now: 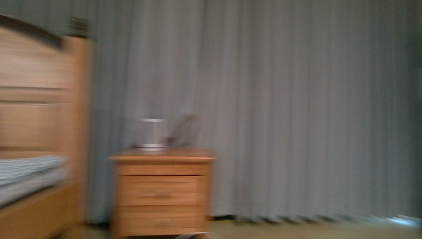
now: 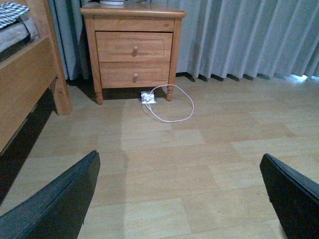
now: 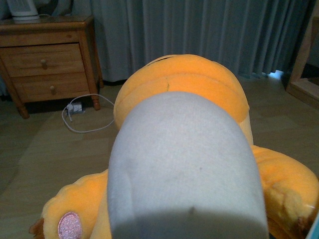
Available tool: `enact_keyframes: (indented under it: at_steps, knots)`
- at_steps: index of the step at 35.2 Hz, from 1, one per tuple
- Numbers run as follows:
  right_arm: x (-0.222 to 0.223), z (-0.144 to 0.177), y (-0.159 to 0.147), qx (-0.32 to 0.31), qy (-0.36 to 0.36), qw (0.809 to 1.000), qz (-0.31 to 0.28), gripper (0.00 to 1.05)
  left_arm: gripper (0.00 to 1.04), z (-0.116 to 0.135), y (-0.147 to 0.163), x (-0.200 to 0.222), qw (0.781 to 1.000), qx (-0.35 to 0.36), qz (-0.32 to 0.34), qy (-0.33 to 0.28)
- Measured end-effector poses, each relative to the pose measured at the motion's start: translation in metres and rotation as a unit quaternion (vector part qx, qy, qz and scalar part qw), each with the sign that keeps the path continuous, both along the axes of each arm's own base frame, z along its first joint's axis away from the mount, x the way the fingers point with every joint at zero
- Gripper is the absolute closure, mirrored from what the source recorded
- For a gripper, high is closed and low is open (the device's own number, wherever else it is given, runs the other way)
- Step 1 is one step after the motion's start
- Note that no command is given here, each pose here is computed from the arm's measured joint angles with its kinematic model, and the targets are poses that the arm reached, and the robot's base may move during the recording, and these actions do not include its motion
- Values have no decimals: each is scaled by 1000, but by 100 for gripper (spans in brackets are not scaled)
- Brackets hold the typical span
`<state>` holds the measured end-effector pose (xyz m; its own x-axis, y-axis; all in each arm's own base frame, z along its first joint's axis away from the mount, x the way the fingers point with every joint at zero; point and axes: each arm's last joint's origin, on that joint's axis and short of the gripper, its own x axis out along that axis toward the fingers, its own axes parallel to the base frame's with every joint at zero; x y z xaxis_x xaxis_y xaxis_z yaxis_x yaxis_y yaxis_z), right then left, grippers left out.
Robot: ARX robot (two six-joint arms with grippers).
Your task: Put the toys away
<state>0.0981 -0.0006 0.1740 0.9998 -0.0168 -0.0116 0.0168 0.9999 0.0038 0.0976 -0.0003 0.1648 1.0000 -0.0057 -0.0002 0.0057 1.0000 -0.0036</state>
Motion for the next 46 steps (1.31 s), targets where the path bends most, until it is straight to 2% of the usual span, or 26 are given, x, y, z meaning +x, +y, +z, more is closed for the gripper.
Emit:
enact_keyframes:
  at_steps: [46]
  knots:
    - [0,0,1,0,0,1000,9,90,6,0,0,0,1000,0,2,-1]
